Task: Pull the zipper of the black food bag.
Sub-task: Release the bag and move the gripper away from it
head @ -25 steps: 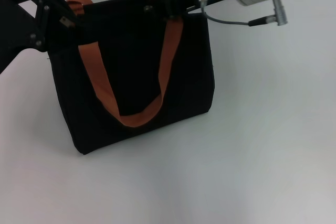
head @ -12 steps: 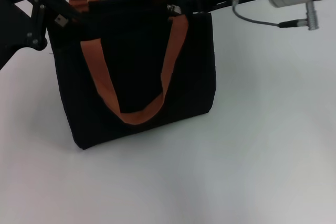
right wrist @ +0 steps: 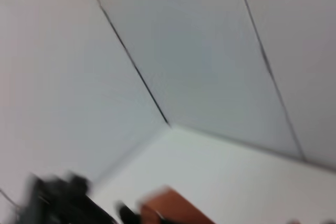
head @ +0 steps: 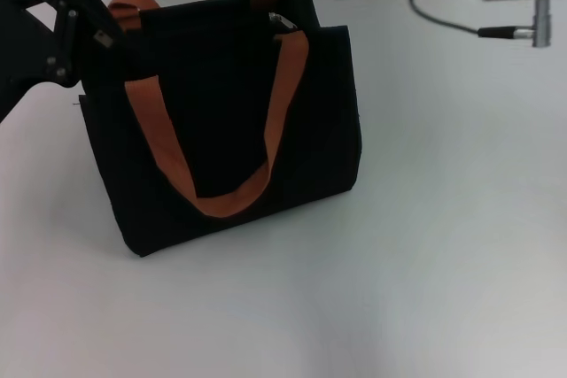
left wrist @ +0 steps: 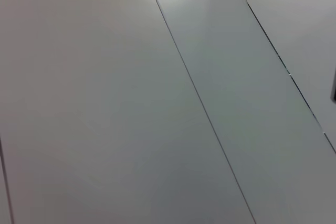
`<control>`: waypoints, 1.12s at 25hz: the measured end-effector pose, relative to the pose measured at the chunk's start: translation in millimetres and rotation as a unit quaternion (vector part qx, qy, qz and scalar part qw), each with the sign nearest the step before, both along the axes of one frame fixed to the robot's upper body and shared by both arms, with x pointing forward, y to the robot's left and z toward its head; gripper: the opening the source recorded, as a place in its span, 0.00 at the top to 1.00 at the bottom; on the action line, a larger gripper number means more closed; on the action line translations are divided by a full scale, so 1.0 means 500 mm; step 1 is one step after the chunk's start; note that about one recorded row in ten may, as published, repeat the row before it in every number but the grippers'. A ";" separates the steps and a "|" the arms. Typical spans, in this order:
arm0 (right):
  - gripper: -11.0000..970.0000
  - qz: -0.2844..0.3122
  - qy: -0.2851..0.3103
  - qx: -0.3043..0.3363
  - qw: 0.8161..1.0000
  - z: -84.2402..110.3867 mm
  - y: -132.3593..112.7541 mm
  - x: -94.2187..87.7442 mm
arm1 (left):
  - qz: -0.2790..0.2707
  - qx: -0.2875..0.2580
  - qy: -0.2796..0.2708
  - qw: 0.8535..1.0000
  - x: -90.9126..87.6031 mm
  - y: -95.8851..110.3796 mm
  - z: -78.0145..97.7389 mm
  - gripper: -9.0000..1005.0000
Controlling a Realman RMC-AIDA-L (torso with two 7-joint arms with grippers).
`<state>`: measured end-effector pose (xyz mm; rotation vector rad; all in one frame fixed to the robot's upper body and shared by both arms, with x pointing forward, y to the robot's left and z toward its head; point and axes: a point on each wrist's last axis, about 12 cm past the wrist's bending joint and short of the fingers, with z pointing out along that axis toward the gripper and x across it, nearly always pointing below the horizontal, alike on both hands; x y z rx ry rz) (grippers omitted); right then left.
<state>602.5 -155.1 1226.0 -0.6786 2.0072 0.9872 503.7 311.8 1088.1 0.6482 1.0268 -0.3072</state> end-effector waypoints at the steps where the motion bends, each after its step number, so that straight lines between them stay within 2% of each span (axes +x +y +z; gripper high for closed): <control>1: 0.99 0.007 -0.013 0.037 0.999 -0.005 -0.020 -0.002 | -0.001 -0.003 0.001 1.000 -0.001 -0.001 -0.001 0.94; 6: 0.95 0.049 -0.061 0.137 0.987 -0.030 -0.070 -0.021 | -0.007 -0.016 0.015 1.000 -0.001 -0.002 -0.002 0.94; 7: 0.95 0.080 -0.087 0.189 0.975 -0.055 -0.100 -0.038 | -0.013 -0.032 0.036 0.999 0.003 0.000 -0.003 0.94; 8: 0.91 0.080 -0.087 0.189 0.975 -0.055 -0.100 -0.038 | -0.013 -0.032 0.036 0.999 0.003 0.000 -0.003 0.94; 9: 0.87 0.111 -0.108 0.212 0.965 -0.072 -0.116 -0.054 | -0.016 -0.039 0.046 0.998 0.004 0.001 -0.003 0.94; 10: 0.83 0.111 -0.108 0.212 0.965 -0.072 -0.116 -0.054 | -0.019 -0.047 0.056 0.997 0.006 0.003 -0.003 0.94; 13: 0.71 0.170 -0.137 0.216 0.952 -0.103 -0.135 -0.081 | -0.029 -0.066 0.093 0.993 0.015 0.013 0.001 0.88; 18: 0.53 0.214 -0.164 0.176 0.947 -0.155 -0.151 -0.116 | -0.057 -0.077 0.154 0.983 0.025 0.042 0.020 0.80; 19: 0.30 0.221 -0.167 0.159 0.948 -0.177 -0.149 -0.125 | -0.067 -0.080 0.174 0.979 0.026 0.055 0.029 0.78; 21: 0.28 0.223 -0.167 0.151 0.948 -0.185 -0.147 -0.127 | -0.067 -0.080 0.174 0.979 0.026 0.055 0.029 0.75; 22: 0.27 0.225 -0.167 0.147 0.949 -0.190 -0.146 -0.129 | -0.103 -0.075 0.227 0.966 0.029 0.090 0.058 0.73; 26: 0.22 0.221 -0.169 0.138 0.951 -0.200 -0.141 -0.129 | -0.142 -0.045 0.295 0.944 0.032 0.124 0.097 0.53; 28: 0.20 0.217 -0.171 0.135 0.952 -0.204 -0.141 -0.129 | -0.157 -0.019 0.326 0.932 0.034 0.131 0.114 0.37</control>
